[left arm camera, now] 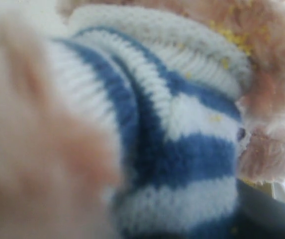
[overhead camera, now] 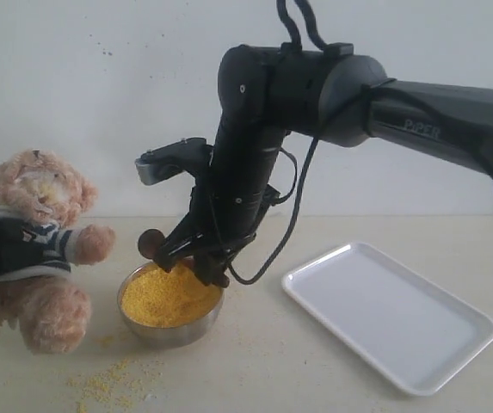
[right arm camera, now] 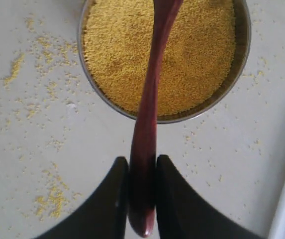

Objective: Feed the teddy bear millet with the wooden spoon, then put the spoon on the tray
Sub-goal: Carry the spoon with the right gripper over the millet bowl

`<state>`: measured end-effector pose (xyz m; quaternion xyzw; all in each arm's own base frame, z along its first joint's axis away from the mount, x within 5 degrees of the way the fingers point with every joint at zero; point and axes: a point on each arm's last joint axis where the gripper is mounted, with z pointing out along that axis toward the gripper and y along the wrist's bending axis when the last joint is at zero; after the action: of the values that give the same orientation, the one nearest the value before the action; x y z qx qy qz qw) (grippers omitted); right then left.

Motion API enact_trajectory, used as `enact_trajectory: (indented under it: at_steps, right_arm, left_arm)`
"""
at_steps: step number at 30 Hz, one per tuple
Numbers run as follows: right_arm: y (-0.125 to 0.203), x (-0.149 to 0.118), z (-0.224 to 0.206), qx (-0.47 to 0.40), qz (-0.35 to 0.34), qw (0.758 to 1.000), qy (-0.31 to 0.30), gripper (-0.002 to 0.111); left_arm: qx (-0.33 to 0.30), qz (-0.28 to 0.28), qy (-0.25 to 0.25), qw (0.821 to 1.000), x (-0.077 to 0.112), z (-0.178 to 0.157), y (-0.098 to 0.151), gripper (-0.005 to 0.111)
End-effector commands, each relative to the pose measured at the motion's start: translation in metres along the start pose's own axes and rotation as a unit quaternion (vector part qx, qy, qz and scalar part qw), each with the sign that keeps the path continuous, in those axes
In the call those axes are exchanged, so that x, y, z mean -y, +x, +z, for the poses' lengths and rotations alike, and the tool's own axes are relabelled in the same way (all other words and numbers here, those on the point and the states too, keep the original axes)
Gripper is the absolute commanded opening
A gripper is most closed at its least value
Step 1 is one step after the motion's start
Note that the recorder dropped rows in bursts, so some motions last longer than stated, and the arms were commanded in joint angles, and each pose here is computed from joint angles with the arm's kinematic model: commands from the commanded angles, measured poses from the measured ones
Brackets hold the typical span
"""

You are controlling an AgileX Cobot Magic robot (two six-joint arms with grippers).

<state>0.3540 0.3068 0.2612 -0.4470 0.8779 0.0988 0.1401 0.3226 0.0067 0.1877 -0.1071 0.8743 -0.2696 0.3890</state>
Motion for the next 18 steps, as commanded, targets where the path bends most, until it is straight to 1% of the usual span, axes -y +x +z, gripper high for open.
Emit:
enact_trajectory:
  at_steps: [1,5,7,8,10,13,18]
  right_arm:
    - [-0.002,0.003,-0.004,-0.008,-0.013,0.999,0.036,0.000]
    - [0.002,0.016,0.009,-0.038,-0.029,0.994,0.096,0.000]
    - [0.002,0.013,0.012,-0.037,-0.022,0.996,0.080,0.000]
    - [0.000,0.007,0.013,-0.029,-0.013,0.998,0.052,0.000]
    - [-0.001,-0.001,0.014,-0.024,-0.015,0.999,0.028,0.000]
    - [-0.003,-0.008,0.015,-0.028,-0.034,0.998,0.039,0.000]
    - [-0.004,-0.014,0.016,-0.028,-0.037,0.998,0.033,0.000]
  left_arm:
    - [0.009,-0.008,-0.004,1.000,-0.001,-0.001,-0.004,0.004]
    - [0.012,-0.003,-0.033,0.999,-0.007,-0.001,-0.004,0.004]
    - [0.011,-0.003,-0.026,1.000,-0.006,-0.001,-0.004,0.004]
    - [0.009,-0.003,-0.020,1.000,-0.005,0.000,-0.004,0.004]
    - [0.009,-0.003,-0.016,1.000,-0.004,0.000,-0.004,0.004]
    - [0.009,-0.002,-0.016,1.000,-0.004,0.000,-0.004,0.004]
    - [0.009,-0.002,-0.016,1.000,-0.004,0.000,-0.004,0.004]
